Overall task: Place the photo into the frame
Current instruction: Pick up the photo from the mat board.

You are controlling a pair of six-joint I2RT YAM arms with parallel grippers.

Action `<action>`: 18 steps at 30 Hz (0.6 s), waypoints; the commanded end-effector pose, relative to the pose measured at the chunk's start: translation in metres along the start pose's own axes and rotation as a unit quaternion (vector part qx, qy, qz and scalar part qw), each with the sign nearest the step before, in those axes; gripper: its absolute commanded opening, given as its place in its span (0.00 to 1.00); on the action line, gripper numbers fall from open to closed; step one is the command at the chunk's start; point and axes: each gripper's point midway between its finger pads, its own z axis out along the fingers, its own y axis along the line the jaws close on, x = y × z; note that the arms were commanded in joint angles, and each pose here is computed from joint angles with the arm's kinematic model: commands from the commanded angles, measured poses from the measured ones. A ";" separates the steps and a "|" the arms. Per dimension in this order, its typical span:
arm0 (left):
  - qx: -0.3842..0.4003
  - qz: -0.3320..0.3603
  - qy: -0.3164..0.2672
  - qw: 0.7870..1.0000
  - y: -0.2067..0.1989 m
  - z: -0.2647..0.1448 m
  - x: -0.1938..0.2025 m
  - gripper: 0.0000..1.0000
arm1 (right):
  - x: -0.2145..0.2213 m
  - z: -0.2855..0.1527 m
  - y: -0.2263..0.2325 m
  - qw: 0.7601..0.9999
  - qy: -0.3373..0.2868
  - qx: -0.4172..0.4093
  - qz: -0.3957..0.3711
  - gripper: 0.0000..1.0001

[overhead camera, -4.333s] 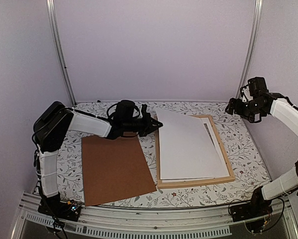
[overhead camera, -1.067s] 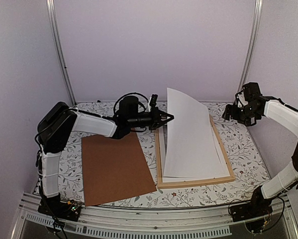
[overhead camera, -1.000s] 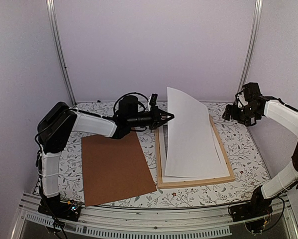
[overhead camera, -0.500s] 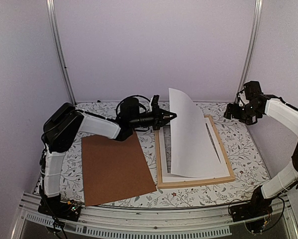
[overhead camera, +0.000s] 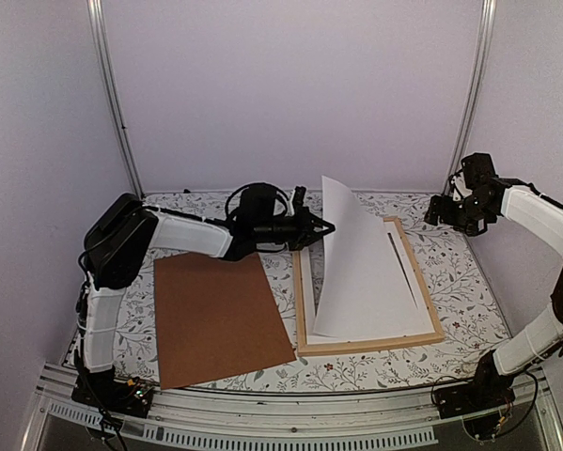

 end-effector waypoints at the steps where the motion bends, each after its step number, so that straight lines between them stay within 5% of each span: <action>1: -0.056 0.048 0.000 0.997 -0.008 0.000 -0.002 0.08 | -0.011 -0.005 0.003 1.000 -0.011 -0.006 -0.004 0.93; 18: -0.174 0.078 0.012 0.982 0.044 -0.008 0.004 0.31 | -0.002 0.002 0.004 1.000 -0.001 -0.015 0.000 0.93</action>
